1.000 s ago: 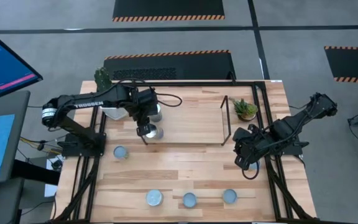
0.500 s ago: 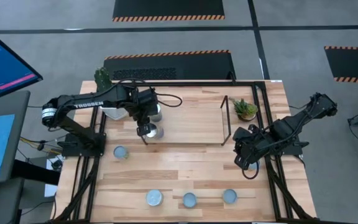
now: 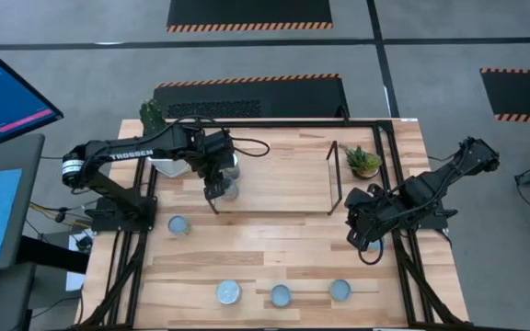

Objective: Pick and place cans onto a shelf
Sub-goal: Put the canned peaches on the shelf, then put the canned green peas on the shelf

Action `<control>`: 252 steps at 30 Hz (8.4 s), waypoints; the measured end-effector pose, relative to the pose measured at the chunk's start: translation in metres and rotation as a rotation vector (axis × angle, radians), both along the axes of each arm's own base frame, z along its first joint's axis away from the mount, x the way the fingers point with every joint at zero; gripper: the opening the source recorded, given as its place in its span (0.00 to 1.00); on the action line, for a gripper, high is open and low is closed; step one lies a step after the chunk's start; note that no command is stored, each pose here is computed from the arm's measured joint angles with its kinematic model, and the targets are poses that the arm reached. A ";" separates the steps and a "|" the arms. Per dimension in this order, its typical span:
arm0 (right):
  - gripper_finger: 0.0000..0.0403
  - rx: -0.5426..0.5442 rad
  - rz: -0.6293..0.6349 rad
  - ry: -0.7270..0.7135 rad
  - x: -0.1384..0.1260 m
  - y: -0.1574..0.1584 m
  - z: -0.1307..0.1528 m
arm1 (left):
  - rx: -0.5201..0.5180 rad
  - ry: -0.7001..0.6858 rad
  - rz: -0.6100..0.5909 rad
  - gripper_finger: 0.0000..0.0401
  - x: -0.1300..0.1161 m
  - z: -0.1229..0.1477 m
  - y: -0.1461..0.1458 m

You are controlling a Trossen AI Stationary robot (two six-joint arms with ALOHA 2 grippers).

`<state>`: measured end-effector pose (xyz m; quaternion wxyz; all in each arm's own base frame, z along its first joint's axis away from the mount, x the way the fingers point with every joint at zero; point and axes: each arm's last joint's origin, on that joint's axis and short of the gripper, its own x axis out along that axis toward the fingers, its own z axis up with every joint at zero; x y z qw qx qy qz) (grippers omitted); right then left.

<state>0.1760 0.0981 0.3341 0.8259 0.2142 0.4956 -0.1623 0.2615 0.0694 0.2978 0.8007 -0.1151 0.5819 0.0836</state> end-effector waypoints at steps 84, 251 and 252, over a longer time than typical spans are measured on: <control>0.22 0.000 0.047 0.000 -0.005 0.008 0.000 | 0.159 0.108 0.091 0.14 0.008 0.066 -0.051; 0.22 0.068 0.035 -0.042 0.001 0.011 0.002 | 0.370 -0.178 -0.147 0.13 0.247 -0.076 -0.002; 0.22 0.068 0.035 -0.041 0.001 0.011 0.002 | 0.348 -0.180 -0.141 0.13 0.247 -0.076 -0.003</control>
